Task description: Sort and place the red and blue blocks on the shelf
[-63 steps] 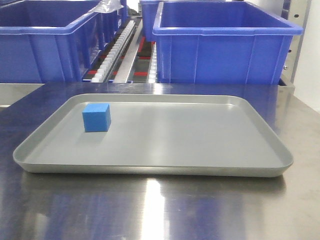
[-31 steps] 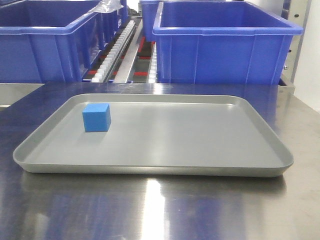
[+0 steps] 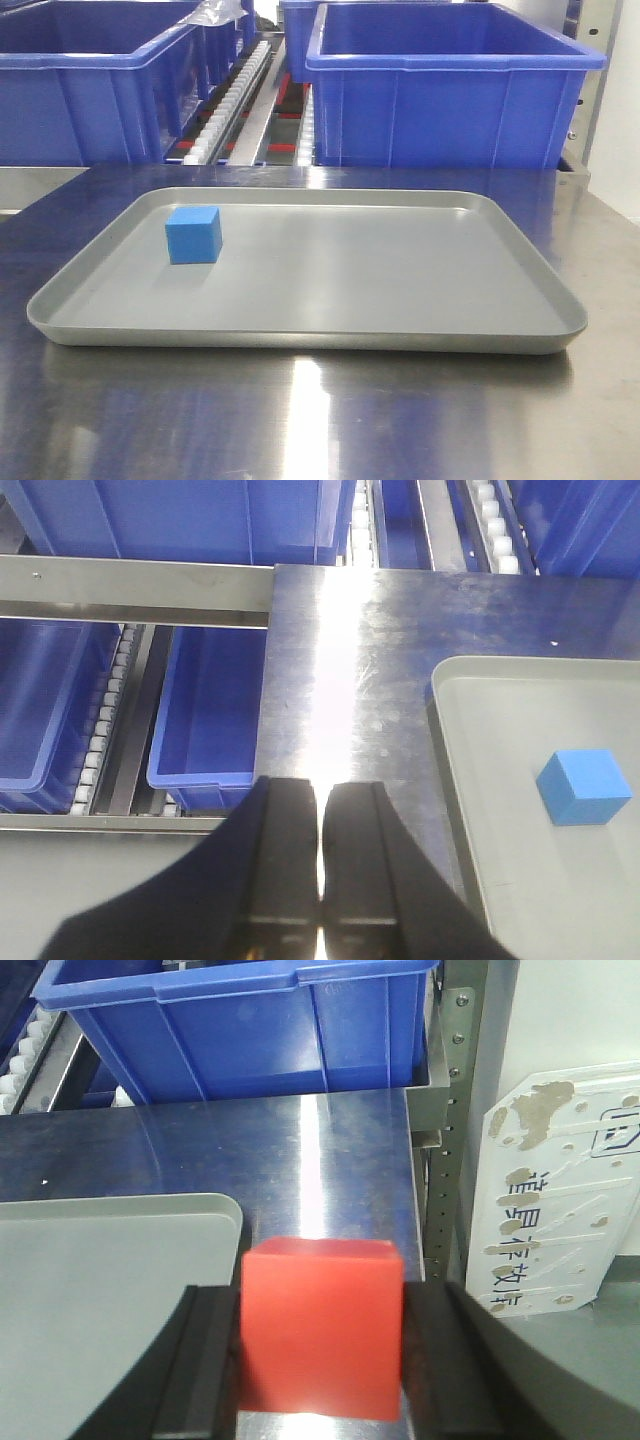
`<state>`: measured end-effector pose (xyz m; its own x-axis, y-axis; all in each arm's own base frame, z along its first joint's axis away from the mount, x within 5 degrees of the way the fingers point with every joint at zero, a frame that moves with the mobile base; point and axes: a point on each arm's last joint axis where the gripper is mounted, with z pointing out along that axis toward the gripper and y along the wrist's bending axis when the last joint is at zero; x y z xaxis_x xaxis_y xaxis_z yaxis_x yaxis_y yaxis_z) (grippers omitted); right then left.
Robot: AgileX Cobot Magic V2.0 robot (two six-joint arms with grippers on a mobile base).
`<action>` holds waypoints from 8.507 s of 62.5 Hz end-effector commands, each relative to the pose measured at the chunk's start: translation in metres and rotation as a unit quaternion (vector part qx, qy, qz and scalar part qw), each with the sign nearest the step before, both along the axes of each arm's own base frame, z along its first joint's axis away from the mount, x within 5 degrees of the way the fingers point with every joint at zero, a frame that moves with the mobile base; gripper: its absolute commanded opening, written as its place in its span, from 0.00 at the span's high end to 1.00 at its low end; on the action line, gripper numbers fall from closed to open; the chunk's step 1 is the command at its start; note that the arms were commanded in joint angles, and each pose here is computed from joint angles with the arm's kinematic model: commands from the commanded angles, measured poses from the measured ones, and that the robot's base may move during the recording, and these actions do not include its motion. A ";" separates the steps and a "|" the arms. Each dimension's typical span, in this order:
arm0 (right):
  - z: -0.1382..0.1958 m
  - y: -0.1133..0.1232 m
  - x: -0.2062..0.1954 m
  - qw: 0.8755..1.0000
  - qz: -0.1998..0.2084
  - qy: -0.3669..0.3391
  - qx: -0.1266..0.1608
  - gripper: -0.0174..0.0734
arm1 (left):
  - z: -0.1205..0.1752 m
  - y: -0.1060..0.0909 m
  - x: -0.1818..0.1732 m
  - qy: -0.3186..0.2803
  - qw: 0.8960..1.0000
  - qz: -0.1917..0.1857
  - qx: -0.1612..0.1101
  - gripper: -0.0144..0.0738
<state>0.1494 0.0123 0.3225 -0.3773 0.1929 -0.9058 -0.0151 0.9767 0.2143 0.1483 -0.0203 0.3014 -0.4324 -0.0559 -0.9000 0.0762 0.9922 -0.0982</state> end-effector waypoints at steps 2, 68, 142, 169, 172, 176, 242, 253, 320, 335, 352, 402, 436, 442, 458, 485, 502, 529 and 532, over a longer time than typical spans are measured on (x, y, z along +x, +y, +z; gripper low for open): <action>0.017 -0.002 0.001 0.998 -0.007 -0.059 -0.004 0.75 | 0.020 -0.001 0.004 -0.060 0.998 -0.004 -0.010 0.70; 0.017 -0.002 0.001 0.998 -0.007 -0.059 -0.004 0.75 | 0.025 -0.007 0.029 0.023 0.999 0.004 -0.039 0.56; 0.017 -0.002 0.001 0.998 -0.007 -0.059 -0.004 0.75 | -0.002 -0.136 0.146 0.197 0.970 -0.138 -0.041 0.31; 0.017 -0.002 0.001 0.998 -0.007 -0.059 -0.004 0.75 | -0.020 -0.161 0.160 0.221 0.964 -0.143 -0.026 0.23; 0.017 -0.002 0.001 0.998 -0.007 -0.059 -0.004 0.75 | -0.022 -0.162 0.161 0.224 0.964 -0.137 -0.033 0.23; 0.017 -0.002 0.001 0.998 -0.007 -0.059 -0.004 0.75 | -0.023 -0.163 0.163 0.222 0.965 -0.133 -0.040 0.23; 0.017 -0.002 0.001 0.998 -0.007 -0.059 -0.004 0.75 | -0.048 -0.175 0.173 0.254 0.961 -0.106 -0.034 0.23; 0.017 -0.002 0.001 0.998 -0.007 -0.059 -0.004 0.75 | -0.051 -0.175 0.174 0.256 0.961 -0.106 -0.027 0.23; 0.017 -0.002 0.001 0.998 -0.007 -0.059 -0.004 0.75 | -0.071 -0.178 0.179 0.276 0.956 -0.102 -0.015 0.26; 0.017 -0.002 0.001 0.998 -0.007 -0.059 -0.004 0.75 | -0.070 -0.178 0.179 0.276 0.956 -0.103 -0.013 0.42; 0.017 -0.002 0.001 0.998 -0.007 -0.059 -0.004 0.75 | -0.056 -0.174 0.176 0.256 0.961 -0.107 -0.005 0.69; 0.017 -0.002 0.001 0.998 -0.007 -0.059 -0.004 0.75 | 0.055 -0.049 0.103 0.052 0.997 -0.021 -0.049 0.70; 0.017 -0.002 0.001 0.998 -0.007 -0.059 -0.004 0.75 | 0.020 -0.013 -0.001 0.010 0.998 -0.007 -0.061 0.70; 0.017 -0.002 0.001 0.998 -0.007 -0.059 -0.004 0.75 | 0.016 -0.010 -0.012 0.001 0.998 -0.008 -0.063 0.70; 0.017 -0.002 0.001 0.998 -0.007 -0.059 -0.004 0.75 | 0.012 -0.005 -0.029 -0.024 0.998 -0.009 -0.057 0.70; 0.017 -0.002 0.001 0.998 -0.007 -0.059 -0.004 0.75 | 0.008 -0.001 -0.029 -0.030 1.000 -0.009 -0.005 0.70; 0.017 -0.002 0.001 0.998 -0.007 -0.059 -0.004 0.75 | 0.008 -0.001 -0.029 -0.030 1.000 -0.009 -0.005 0.70; 0.017 -0.002 0.001 0.998 -0.007 -0.059 -0.004 0.75 | 0.008 -0.001 -0.029 -0.030 1.000 -0.009 -0.005 0.70; 0.017 -0.002 0.001 0.998 -0.007 -0.059 -0.004 0.75 | 0.008 -0.001 -0.029 -0.030 1.000 -0.009 -0.005 0.70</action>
<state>0.1493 0.0123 0.3225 -0.3781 0.1928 -0.9055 -0.0150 0.9767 0.2142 0.1167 -0.0190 0.2946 -0.4671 -0.0560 -0.8824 0.0688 0.9927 -0.0994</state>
